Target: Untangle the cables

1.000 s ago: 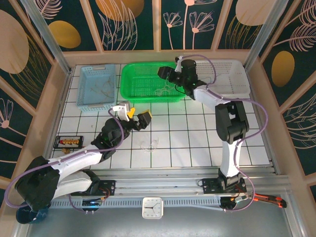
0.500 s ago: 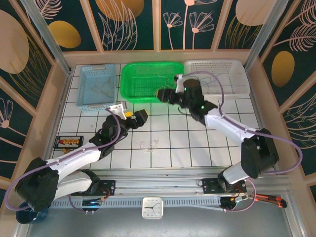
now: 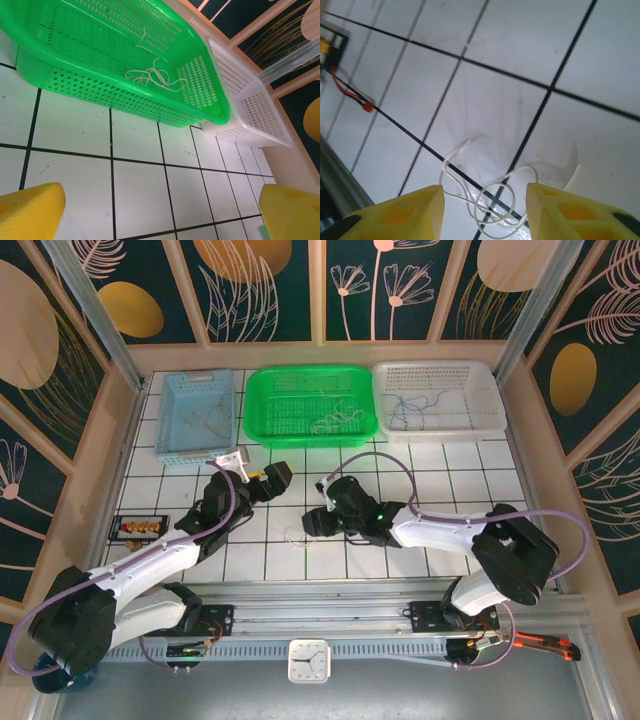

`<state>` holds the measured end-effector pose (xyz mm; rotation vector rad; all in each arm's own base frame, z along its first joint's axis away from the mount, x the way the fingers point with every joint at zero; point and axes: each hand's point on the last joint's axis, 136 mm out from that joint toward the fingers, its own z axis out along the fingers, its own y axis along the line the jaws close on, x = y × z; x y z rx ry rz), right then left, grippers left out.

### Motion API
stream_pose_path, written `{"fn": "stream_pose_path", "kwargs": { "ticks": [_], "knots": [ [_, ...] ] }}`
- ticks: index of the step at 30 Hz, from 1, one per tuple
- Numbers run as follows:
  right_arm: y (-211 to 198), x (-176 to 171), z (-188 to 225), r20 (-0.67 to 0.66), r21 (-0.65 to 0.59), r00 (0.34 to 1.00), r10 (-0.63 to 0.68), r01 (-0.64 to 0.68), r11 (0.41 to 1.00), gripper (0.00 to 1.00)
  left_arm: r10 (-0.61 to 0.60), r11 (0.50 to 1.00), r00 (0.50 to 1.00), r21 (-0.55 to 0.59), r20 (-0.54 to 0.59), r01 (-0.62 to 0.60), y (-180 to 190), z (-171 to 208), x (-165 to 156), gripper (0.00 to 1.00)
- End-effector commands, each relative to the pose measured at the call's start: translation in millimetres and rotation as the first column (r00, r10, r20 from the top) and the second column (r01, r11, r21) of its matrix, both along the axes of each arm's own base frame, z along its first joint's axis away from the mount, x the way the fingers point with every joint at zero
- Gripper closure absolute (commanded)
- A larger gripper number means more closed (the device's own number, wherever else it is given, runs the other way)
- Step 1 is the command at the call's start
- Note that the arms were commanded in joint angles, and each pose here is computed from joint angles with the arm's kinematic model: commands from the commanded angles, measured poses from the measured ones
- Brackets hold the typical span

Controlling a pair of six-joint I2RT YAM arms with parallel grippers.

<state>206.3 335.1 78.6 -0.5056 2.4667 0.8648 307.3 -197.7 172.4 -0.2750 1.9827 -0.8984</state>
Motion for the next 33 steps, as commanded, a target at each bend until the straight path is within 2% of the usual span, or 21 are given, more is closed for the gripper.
{"fn": "stream_pose_path", "kwargs": {
  "ticks": [1,7,12,14,18,19,22,26,33],
  "knots": [
    [-6.3,4.0,-18.3,0.005,-0.043,0.998,-0.06,0.061,0.997,0.57,-0.003,1.0,1.0,-0.031,0.0,0.003,0.4,2.1,-1.2,0.01],
    [-6.5,-4.8,-37.2,-0.019,-0.081,0.998,-0.054,0.053,0.995,0.59,0.001,1.0,1.0,-0.026,-0.01,-0.001,2.6,-3.1,-2.0,0.01],
    [-1.6,-2.2,-43.9,-0.019,-0.094,0.999,-0.049,0.047,0.994,0.65,-0.003,1.0,1.0,-0.027,-0.005,0.003,1.9,-3.7,-1.5,0.01],
    [-0.3,0.0,-47.0,-0.017,-0.106,0.999,-0.048,0.046,0.993,0.72,-0.004,1.0,1.0,-0.03,-0.006,0.004,1.7,-4.5,-1.4,0.01],
    [-0.8,7.6,-42.8,0.002,-0.116,0.998,-0.055,0.055,0.992,1.0,-0.015,0.999,1.0,-0.029,-0.006,0.015,0.3,-5.5,-1.7,0.01],
    [-2.6,9.5,-39.1,0.009,-0.115,0.998,-0.059,0.06,0.992,1.0,-0.019,0.999,1.0,-0.028,-0.005,0.019,-0.2,-5.6,-2.1,0.01],
    [-13.6,20.8,-15.1,0.049,-0.082,0.994,-0.1,0.104,0.991,1.0,-0.045,0.999,0.999,-0.028,0.005,0.045,-3.9,-3.4,-3.3,0.01],
    [-32.8,36.6,32.5,0.104,0.023,0.98,-0.171,0.17,0.985,1.0,-0.116,0.992,0.993,-0.05,0.034,0.118,-16.4,5.5,-6.3,0.01],
    [-70.3,60.9,101.9,0.179,0.18,0.932,-0.315,0.284,0.942,1.0,-0.278,0.948,0.956,-0.132,0.096,0.289,-46.8,27.3,-15.8,0.01]
  ]
}}
